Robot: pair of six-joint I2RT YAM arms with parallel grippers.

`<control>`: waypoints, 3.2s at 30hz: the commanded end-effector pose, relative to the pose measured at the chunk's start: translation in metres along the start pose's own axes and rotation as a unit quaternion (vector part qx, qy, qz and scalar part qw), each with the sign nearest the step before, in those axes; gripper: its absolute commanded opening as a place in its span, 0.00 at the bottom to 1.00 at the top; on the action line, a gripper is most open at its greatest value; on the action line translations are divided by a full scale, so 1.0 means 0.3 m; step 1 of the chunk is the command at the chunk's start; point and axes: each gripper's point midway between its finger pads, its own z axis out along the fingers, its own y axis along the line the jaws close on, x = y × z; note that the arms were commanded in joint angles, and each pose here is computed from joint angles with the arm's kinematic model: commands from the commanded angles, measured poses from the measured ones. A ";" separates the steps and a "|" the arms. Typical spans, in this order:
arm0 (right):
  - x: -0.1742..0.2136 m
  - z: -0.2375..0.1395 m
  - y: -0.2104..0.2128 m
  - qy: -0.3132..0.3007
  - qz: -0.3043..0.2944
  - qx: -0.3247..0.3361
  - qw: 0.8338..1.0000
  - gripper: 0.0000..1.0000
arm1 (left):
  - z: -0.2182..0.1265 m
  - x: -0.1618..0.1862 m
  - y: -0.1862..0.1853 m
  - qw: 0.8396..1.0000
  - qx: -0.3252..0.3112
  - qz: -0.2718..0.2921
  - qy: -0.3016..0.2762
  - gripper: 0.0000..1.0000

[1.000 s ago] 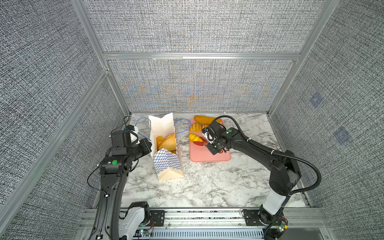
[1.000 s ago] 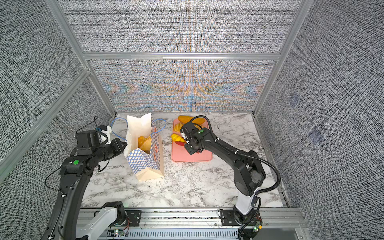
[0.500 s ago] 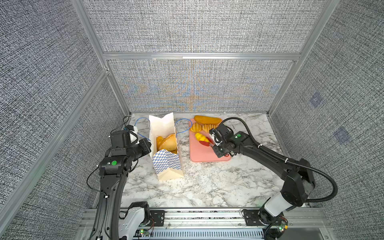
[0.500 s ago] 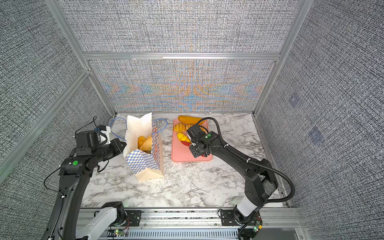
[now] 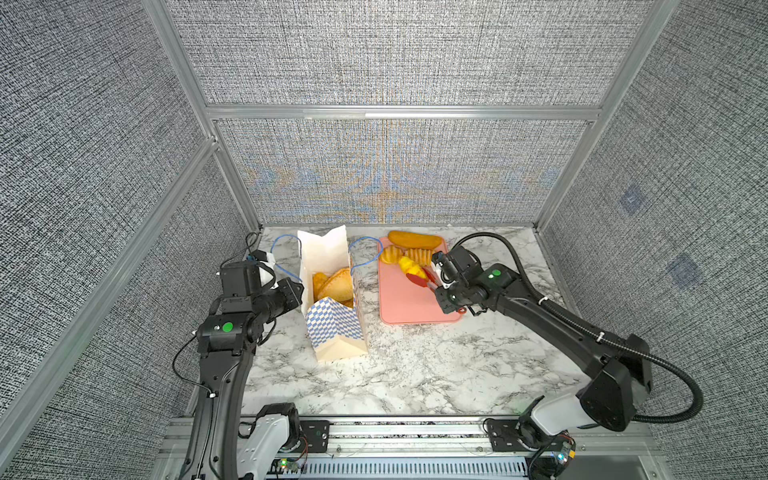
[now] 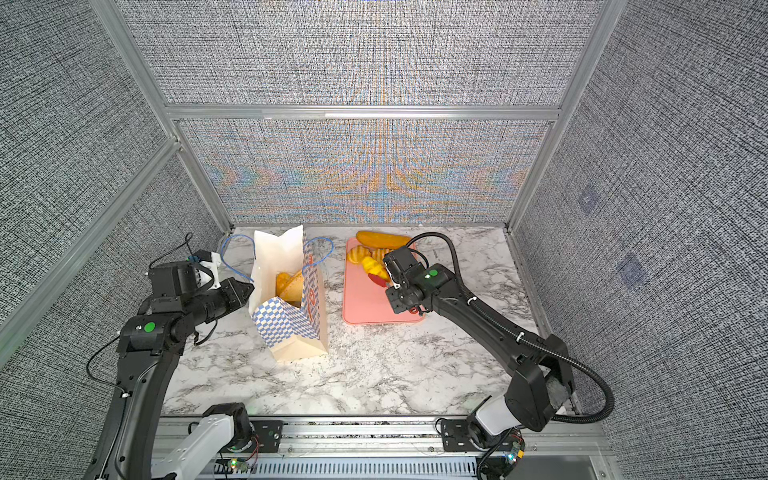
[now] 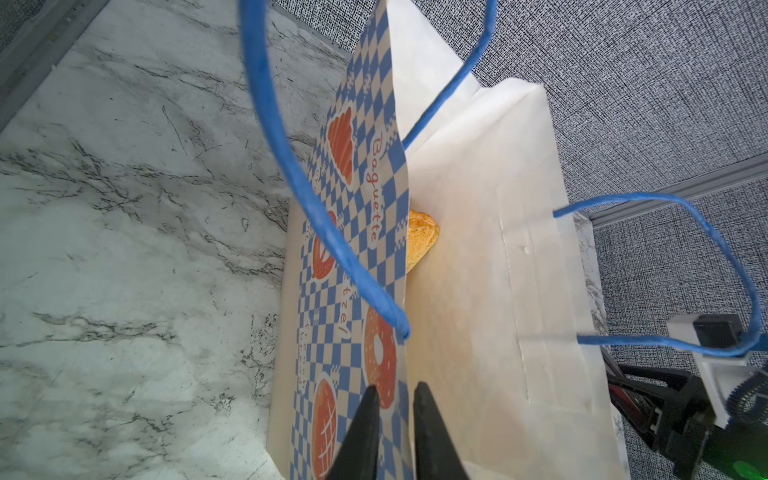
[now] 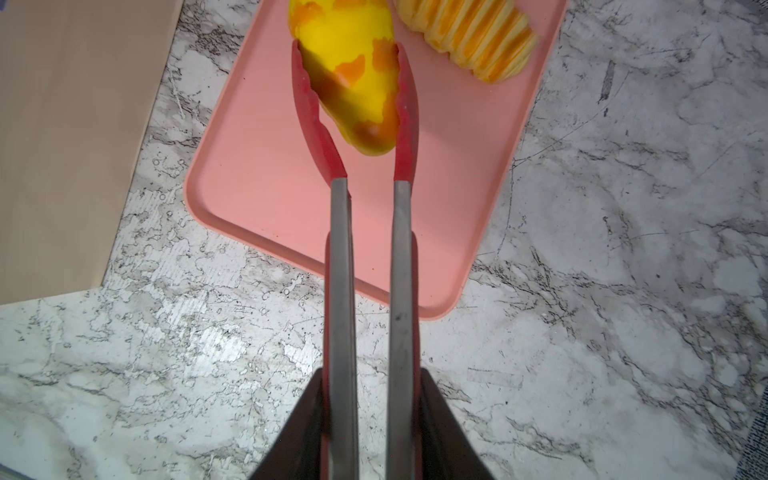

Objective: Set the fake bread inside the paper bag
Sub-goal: 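Lift the yellow-orange pastry in the tongs up off the tray, then carry the pastry in the tongs over the bag held by the left gripper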

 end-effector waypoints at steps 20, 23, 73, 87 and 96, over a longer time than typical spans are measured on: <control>-0.116 -0.283 -0.082 -0.112 0.075 -0.004 0.991 0.34 | -0.005 -0.006 -0.010 1.000 0.006 0.003 -0.004 0.03; -0.134 -0.325 -0.080 -0.128 0.079 -0.013 0.989 0.34 | -0.003 -0.008 -0.012 1.000 0.008 0.003 -0.004 0.03; -0.348 -0.746 0.278 -0.260 0.029 -0.233 0.937 0.36 | -0.012 -0.004 -0.016 1.000 0.011 0.002 -0.007 0.02; -0.363 -0.732 0.415 -0.247 -0.021 -0.227 0.942 0.35 | -0.007 -0.003 -0.012 1.000 0.010 0.001 -0.007 0.02; -0.360 -0.689 0.503 -0.229 -0.042 -0.223 0.947 0.36 | -0.008 0.000 -0.014 1.000 0.012 0.001 -0.006 0.02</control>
